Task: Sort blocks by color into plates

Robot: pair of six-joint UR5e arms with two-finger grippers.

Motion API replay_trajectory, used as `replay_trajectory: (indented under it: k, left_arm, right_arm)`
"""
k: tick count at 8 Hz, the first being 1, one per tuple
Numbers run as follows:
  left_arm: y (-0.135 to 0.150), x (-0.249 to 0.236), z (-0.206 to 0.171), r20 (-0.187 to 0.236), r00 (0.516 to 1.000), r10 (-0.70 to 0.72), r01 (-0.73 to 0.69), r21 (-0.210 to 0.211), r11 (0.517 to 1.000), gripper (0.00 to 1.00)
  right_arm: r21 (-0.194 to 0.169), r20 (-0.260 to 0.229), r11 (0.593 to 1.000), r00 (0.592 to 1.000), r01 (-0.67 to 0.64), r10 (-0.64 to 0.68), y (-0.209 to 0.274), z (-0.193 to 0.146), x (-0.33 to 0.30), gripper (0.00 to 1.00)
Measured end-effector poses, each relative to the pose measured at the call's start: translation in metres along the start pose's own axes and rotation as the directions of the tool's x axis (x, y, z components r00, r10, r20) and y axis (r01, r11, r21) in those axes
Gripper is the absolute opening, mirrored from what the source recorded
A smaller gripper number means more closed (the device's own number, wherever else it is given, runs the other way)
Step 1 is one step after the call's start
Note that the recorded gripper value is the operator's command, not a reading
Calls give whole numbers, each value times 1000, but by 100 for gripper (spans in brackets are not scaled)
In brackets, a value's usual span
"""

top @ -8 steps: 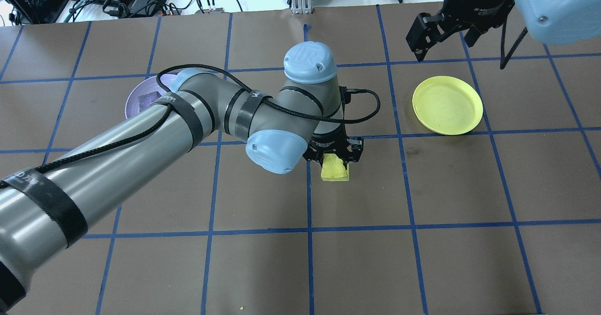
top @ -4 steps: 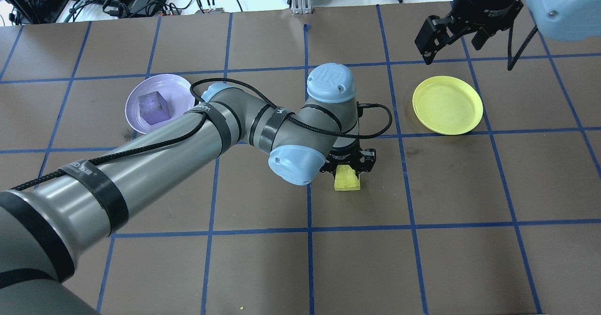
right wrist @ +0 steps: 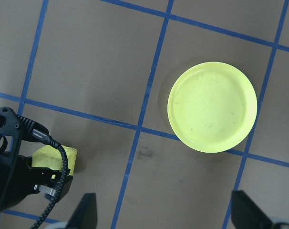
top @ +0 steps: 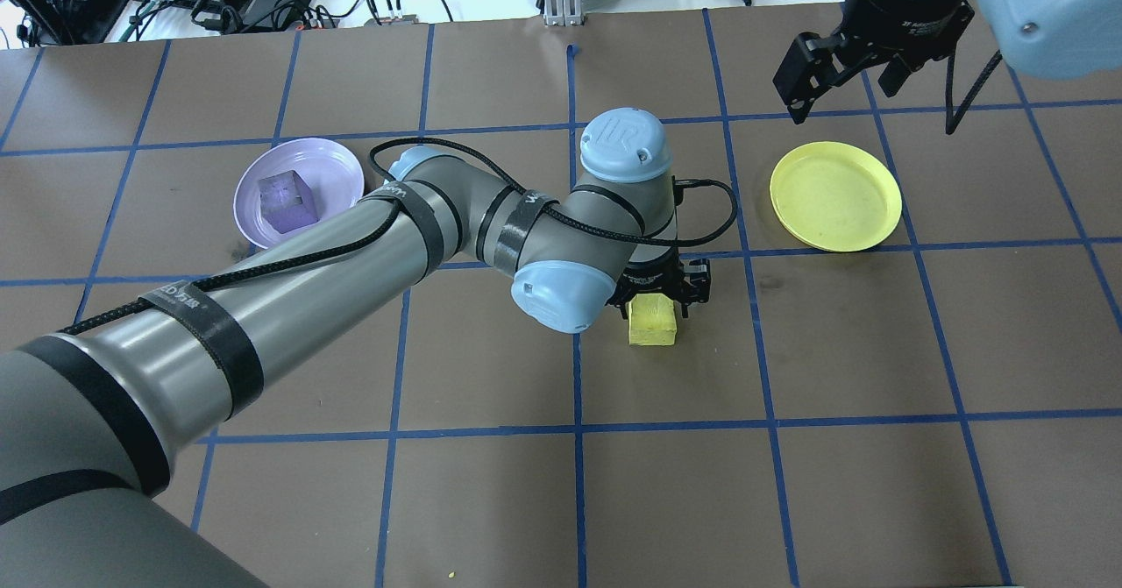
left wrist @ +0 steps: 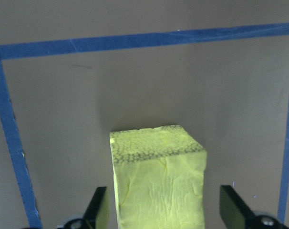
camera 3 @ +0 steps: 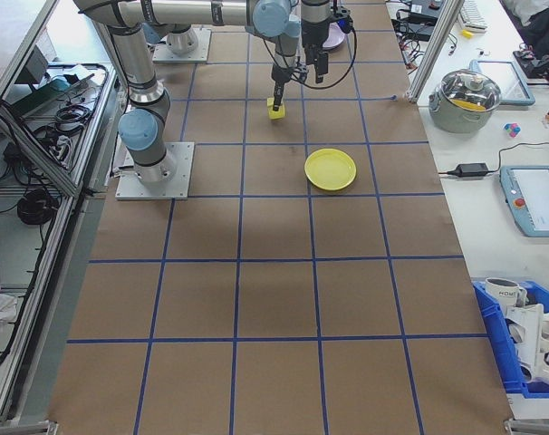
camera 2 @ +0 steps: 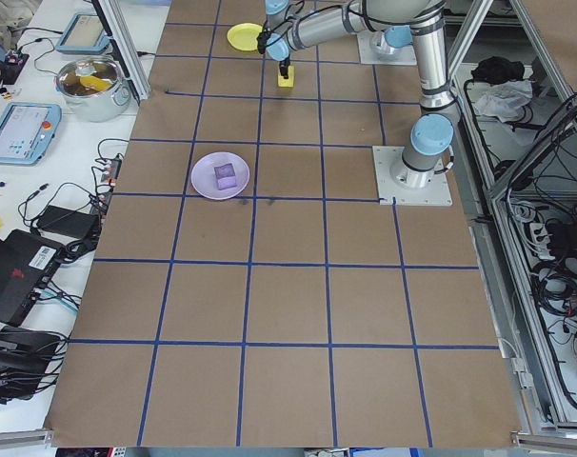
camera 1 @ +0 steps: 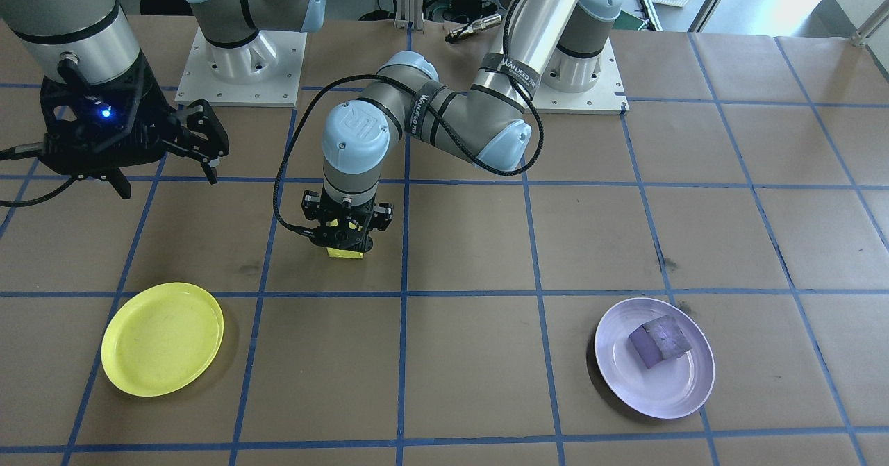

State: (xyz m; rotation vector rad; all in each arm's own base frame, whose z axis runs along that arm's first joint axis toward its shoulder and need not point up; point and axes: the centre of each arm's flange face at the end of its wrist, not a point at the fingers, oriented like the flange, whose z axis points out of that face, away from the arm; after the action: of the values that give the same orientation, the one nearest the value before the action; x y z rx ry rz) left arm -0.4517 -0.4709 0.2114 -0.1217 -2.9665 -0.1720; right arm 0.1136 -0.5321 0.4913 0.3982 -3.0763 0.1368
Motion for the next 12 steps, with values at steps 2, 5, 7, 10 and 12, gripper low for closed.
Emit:
replay_trajectory:
  k: [2, 5, 7, 10, 12]
  left_arm:
    - [-1, 2, -6, -8, 1000, 4, -4, 14, 1000, 100]
    - [-8, -14, -51, -31, 999, 11, -9, 57, 998, 100]
    - [-23, -62, -100, -39, 998, 48, -46, 63, 997, 100]
    - [-38, -198, -203, -59, 998, -18, 21, 45, 999, 100]
    - [-22, -247, -285, 11, 997, -75, 75, 37, 997, 100]
  right_arm:
    - [-36, 10, 999, 1000, -7, 8, 4, 4, -1, 100]
    - [-66, 29, 998, 1000, -4, 6, 4, 11, -2, 100]
    - [-82, 35, 996, 999, -18, 21, 5, 14, -3, 100]
    - [-132, 34, 976, 983, -176, 182, 11, 27, -11, 100]
    - [-151, 86, 966, 970, -212, 226, 14, 37, -22, 100]
